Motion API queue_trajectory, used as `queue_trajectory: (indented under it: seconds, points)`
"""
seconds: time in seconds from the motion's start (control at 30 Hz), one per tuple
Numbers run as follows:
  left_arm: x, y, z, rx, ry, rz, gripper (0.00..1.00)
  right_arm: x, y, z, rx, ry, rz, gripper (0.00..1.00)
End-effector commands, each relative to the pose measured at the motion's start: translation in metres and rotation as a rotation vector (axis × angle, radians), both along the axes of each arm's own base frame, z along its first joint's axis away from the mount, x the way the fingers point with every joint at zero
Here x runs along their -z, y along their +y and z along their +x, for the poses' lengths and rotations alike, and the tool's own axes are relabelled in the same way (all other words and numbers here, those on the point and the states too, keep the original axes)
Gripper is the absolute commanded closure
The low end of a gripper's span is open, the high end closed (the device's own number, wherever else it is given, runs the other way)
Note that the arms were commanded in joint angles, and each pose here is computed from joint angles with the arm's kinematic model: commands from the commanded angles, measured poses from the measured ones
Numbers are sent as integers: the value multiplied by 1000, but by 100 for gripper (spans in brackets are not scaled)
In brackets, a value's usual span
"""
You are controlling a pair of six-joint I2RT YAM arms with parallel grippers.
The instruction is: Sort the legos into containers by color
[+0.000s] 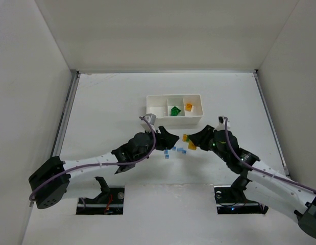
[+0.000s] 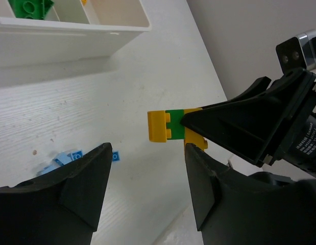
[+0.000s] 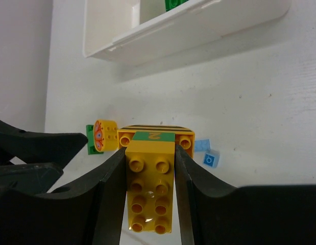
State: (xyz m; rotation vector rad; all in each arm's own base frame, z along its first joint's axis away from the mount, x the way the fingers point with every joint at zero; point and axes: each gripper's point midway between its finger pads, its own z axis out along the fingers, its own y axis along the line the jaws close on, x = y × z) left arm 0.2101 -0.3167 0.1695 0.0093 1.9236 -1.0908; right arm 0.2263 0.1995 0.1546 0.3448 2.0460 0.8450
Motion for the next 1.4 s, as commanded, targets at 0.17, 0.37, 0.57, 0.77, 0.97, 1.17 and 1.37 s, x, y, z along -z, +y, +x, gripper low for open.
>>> queue_trajectory:
  seconds: [0.17, 0.37, 0.57, 0.77, 0.97, 1.17, 1.37]
  points:
    - [-24, -37, -3, 61, -21, -41, 45, -35, 13, 2, -80, -112, 143, 80]
    - [-17, -44, 6, 38, -15, -22, 57, -39, 11, -1, -92, -123, 162, 80]
    - [-18, -47, 10, 37, -26, -24, 69, -41, 7, -2, -96, -129, 180, 80]
    - [-14, -52, 10, 41, -21, -21, 61, -40, 6, -3, -102, -128, 198, 80]
    - [-12, -50, 15, 12, -30, -11, 58, -37, 6, -3, -103, -121, 196, 80]
    - [-15, -51, 15, 10, -43, -42, 55, -39, 6, -3, -100, -123, 208, 80]
    - [-21, -48, 14, 7, -40, -97, 56, -39, 6, -2, -95, -120, 221, 80]
